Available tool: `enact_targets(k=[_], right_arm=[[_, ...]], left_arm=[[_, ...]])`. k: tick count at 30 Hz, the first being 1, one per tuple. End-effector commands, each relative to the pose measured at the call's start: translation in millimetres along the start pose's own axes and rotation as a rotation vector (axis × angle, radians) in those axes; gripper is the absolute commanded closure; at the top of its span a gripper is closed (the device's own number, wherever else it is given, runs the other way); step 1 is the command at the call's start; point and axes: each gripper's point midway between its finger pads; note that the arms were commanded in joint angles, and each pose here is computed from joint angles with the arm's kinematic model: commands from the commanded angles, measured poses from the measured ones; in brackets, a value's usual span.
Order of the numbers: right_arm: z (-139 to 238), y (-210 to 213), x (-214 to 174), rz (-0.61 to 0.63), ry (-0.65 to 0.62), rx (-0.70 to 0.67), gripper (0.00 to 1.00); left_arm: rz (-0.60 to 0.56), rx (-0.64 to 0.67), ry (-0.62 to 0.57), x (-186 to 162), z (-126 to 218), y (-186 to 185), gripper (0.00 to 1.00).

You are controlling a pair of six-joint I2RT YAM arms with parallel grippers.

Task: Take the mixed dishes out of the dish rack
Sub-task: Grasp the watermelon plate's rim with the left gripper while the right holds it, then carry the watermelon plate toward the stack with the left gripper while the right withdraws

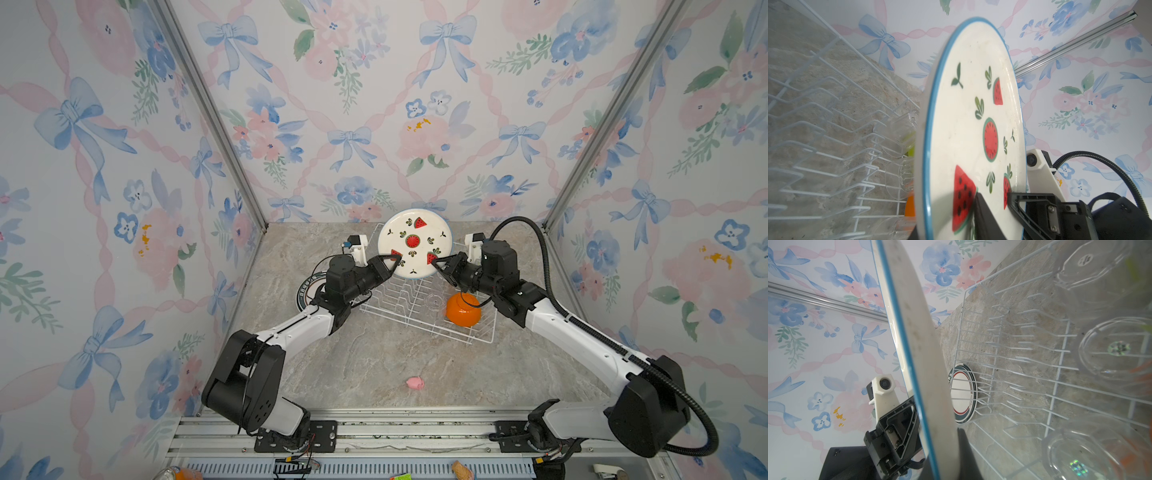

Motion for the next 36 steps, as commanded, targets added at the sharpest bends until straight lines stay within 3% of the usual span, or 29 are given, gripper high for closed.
enact_targets(k=[1,8,11,14,18,23,27,30,33,36], right_arm=[[8,54,-4,0.079,0.025,0.147,1.0],[6,53,-8,0.08,0.036,0.139,1.0],[5,53,-11,0.088,0.05,0.132,1.0],[5,52,-11,0.1,0.048,0.116,0.98],[5,51,-10,0.109,0.052,0.1,0.86],[13,53,-2,0.143,0.039,0.066,0.64],[19,51,8,0.183,0.015,0.02,0.43],[20,51,15,0.196,0.003,0.004,0.2],[19,53,20,0.217,-0.002,-0.006,0.04],[19,50,25,0.244,-0.008,-0.033,0.03]], left_arm=[[-0.025,-0.034,-0.004,3,-4,-5,0.72],[-0.021,-0.029,0.003,5,-11,0,0.78],[-0.013,-0.032,0.013,6,-14,2,0.92],[-0.006,-0.033,0.018,7,-16,4,1.0],[-0.002,-0.034,0.014,11,-17,5,1.0],[0.011,-0.042,0.005,21,-12,7,1.0],[0.02,-0.045,0.002,27,-11,9,1.0],[0.029,-0.038,-0.004,32,-11,13,1.0],[0.047,-0.041,0.0,37,-12,17,1.0],[0.055,-0.045,-0.001,42,-13,19,1.0]])
Point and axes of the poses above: each gripper's point midway between its finger pads, its own z axis back along the fingers, its own y axis along the line the jaws close on, x = y × z, and after that the axes turned 8 degrees about -z, right-handed
